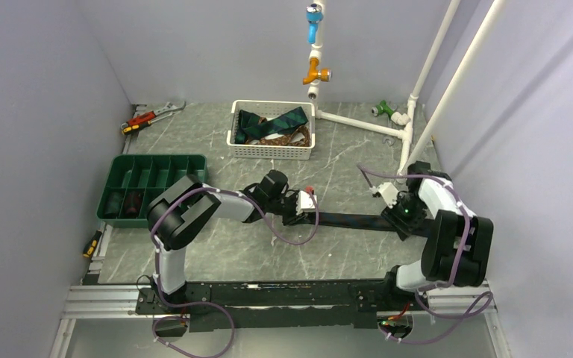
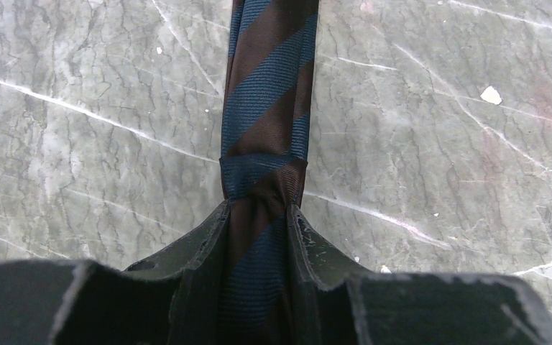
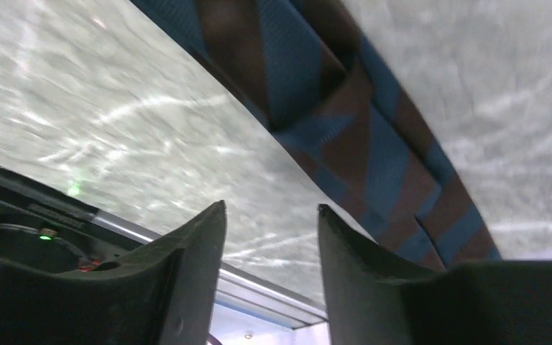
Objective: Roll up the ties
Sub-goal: Roll the tie at the center of the board.
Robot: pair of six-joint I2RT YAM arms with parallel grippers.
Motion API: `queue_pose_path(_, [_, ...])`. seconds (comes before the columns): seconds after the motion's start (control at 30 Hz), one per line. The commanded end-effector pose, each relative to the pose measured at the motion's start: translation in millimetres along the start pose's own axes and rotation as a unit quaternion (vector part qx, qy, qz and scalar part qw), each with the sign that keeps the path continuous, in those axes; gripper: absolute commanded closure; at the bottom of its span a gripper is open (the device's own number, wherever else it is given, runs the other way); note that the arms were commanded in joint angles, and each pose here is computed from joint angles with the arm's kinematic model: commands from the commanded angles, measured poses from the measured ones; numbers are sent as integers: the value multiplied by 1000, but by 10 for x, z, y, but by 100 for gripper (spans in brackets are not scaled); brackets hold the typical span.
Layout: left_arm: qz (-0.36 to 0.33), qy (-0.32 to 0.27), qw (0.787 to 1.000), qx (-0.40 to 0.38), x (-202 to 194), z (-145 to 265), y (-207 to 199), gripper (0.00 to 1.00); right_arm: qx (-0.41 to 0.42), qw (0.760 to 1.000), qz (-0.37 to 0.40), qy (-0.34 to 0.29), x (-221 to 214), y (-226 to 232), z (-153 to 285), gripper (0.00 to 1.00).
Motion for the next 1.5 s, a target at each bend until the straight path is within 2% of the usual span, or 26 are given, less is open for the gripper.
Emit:
queue_pose_path(0.0, [66, 106, 992, -21, -593, 178, -266, 73, -99, 991, 89, 27, -237, -361, 60, 58])
queue_pose_path(0.1, [66, 105, 992, -22, -593, 175, -264, 73, -154, 982, 101, 36, -295, -541, -9, 72])
queue_pose_path(0.2, [66, 107, 992, -23, -603, 178, -270, 73, -173, 978, 105, 58, -351, -659, -141, 80])
queue_pose_path(0.43, [68, 110, 991, -20, -628, 226, -262, 73, -232, 966, 106, 52, -150, -1123, -284, 80])
queue_pose_path(0.57, [67, 112, 991, -19, -638, 250, -257, 73, -243, 959, 143, 40, -19, -1250, -255, 77])
queue_pose_path(0.77, [66, 114, 991, -11, -635, 247, -217, 72, -173, 972, 158, 23, -85, -930, -75, 69])
queue_pose_path(0.87, [73, 114, 991, -5, -637, 251, -201, 71, -115, 982, 149, -9, -85, -645, 114, 60])
queue_pose_path(1.0, [83, 117, 990, 1, -665, 266, -220, 69, -24, 990, 107, -90, 232, -239, 398, 49])
queue_pose_path(1.1, [95, 121, 988, 5, -705, 304, -237, 67, 31, 988, 59, -138, 621, 71, 517, 46])
queue_pose_path(1.3, [101, 126, 987, 15, -707, 335, -226, 67, 165, 964, -56, -201, 1422, 662, 517, 46])
queue_pose_path(1.47, [106, 130, 986, 19, -707, 360, -238, 66, 253, 933, -151, -207, 1783, 941, 309, 47])
Point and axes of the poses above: each gripper's point midway between its finger pads, its own z axis back along the fingers, its own y axis along the line the jaws close on, x = y × z, the point moved 3 cm from there along z, back along the fingers, and after that the axes turned 5 degrees about -z, right-handed, at the moved point
